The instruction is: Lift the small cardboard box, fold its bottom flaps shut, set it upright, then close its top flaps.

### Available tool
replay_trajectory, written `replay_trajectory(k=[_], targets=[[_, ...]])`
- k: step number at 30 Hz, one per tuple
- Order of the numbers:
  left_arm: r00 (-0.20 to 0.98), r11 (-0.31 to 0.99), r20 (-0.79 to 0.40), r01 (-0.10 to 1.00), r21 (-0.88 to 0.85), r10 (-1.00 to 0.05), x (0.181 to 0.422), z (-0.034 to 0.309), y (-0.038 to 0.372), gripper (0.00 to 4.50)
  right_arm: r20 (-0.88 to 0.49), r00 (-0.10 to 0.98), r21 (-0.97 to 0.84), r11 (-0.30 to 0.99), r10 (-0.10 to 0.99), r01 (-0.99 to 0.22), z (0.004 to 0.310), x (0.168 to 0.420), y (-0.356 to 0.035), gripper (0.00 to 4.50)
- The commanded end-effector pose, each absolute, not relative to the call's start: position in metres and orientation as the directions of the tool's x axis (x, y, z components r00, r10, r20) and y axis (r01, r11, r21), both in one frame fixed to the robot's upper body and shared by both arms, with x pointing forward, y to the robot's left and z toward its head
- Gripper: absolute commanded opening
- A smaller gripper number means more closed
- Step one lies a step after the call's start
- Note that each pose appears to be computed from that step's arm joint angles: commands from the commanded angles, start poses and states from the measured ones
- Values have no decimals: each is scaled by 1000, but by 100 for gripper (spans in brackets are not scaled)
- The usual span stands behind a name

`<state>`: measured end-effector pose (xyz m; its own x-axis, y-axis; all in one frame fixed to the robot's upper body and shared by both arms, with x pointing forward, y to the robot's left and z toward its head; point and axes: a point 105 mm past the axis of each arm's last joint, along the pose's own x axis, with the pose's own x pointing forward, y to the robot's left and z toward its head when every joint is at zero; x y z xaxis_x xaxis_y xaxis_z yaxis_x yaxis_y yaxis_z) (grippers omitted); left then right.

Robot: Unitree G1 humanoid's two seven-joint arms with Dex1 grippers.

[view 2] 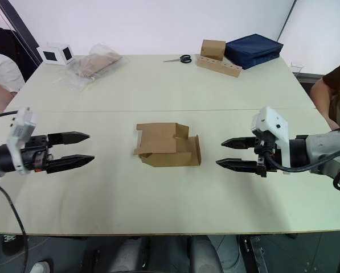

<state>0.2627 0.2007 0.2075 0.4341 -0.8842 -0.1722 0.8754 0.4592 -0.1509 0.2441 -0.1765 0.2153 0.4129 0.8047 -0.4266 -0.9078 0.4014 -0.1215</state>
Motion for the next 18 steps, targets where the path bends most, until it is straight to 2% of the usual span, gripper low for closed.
replay_trajectory(k=[1, 5, 8, 13, 18], targets=[[389, 396, -99, 835, -382, -916, 279, 200, 185, 450, -402, 417, -163, 384, 815, -909, 218, 243, -167, 277], [366, 336, -67, 748, -572, -928, 301, 190, 173, 450, -390, 429, -168, 395, 815, -903, 215, 242, -163, 277], [343, 304, -71, 695, -652, -937, 314, 182, 163, 450, -384, 439, -169, 405, 812, -898, 212, 239, -161, 277], [321, 277, -80, 635, -721, -944, 332, 174, 149, 450, -374, 464, -170, 432, 803, -886, 209, 233, -159, 277], [297, 276, -106, 621, -733, -949, 339, 165, 142, 450, -370, 481, -173, 450, 795, -876, 207, 228, -159, 277]])
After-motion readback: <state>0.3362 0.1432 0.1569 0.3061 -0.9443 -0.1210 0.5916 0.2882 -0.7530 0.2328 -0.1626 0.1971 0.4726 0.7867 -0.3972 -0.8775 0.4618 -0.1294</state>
